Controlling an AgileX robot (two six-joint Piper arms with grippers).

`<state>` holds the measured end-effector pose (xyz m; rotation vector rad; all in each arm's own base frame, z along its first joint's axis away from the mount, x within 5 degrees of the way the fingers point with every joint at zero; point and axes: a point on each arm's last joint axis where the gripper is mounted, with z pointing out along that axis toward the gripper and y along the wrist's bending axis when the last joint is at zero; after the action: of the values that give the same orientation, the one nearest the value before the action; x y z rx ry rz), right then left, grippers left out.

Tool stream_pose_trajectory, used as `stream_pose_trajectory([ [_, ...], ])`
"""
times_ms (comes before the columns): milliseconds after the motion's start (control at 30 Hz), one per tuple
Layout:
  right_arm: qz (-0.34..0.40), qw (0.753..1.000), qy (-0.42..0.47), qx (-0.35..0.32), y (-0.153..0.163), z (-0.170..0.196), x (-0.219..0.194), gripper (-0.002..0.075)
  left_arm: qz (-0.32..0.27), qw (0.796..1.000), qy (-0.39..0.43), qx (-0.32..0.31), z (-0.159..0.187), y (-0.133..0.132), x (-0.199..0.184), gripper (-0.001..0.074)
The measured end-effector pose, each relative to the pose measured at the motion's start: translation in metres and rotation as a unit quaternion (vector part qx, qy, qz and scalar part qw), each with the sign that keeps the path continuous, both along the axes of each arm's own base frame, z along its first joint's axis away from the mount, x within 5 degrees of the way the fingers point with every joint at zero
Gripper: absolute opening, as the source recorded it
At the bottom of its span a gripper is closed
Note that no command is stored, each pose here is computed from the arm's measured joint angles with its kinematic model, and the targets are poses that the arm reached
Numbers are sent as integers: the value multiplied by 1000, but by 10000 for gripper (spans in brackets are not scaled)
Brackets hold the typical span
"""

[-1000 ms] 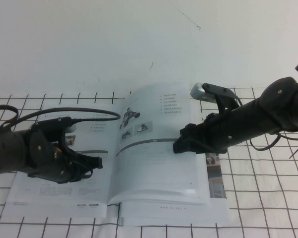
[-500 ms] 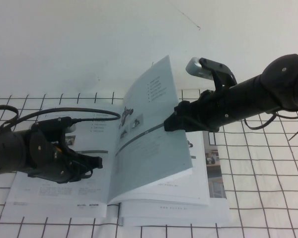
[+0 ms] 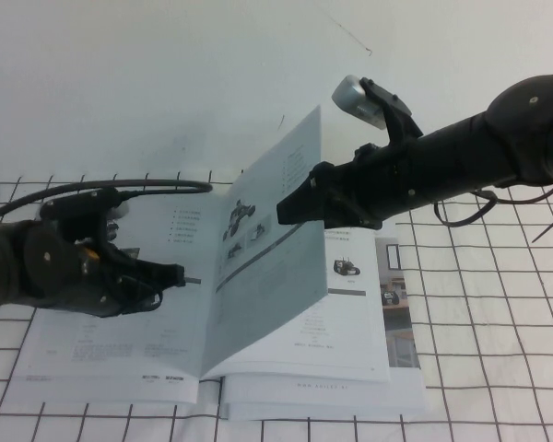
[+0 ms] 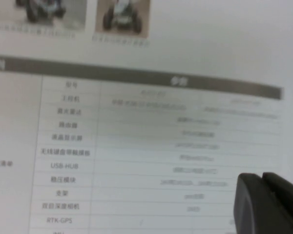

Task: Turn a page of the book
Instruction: Open the closed book

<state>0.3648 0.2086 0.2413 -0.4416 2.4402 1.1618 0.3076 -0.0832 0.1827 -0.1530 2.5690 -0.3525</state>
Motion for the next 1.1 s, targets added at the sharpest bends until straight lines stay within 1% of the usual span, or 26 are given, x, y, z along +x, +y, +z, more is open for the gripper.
stream_pose_trajectory([
  [133,1,1000,-2,31,3,5,0,444,-17,999,-34,-6,34,2,-13,-2],
  [267,-1,998,-9,61,6,10,1,444,-41,997,-56,-15,72,4,-37,-3],
  [333,-1,998,-14,69,6,11,1,444,-68,995,-68,-18,83,-1,-54,-3],
  [433,2,997,-19,73,7,12,1,444,-120,988,-91,-32,94,-14,-84,-3],
  [500,5,997,-20,75,7,12,1,444,-158,981,-106,-45,98,-26,-105,-3],
  [600,5,997,-20,78,7,13,1,444,-223,964,-130,-62,97,-47,-135,-3],
  [667,5,997,-21,80,8,13,1,444,-263,950,-149,-76,96,-61,-153,-3],
  [767,6,996,-22,81,8,13,1,444,-308,928,-185,-99,94,-80,-173,-3],
  [867,7,996,-21,83,8,13,1,444,-338,905,-229,-119,93,-100,-186,-3],
  [967,12,996,-19,84,8,14,0,444,-367,880,-276,-122,90,-120,-194,-3],
  [1033,15,996,-19,85,8,14,-1,444,-368,874,-292,-122,84,-131,-193,-3],
  [1100,16,996,-18,85,8,14,-1,444,-365,879,-286,-114,73,-141,-189,-3],
])
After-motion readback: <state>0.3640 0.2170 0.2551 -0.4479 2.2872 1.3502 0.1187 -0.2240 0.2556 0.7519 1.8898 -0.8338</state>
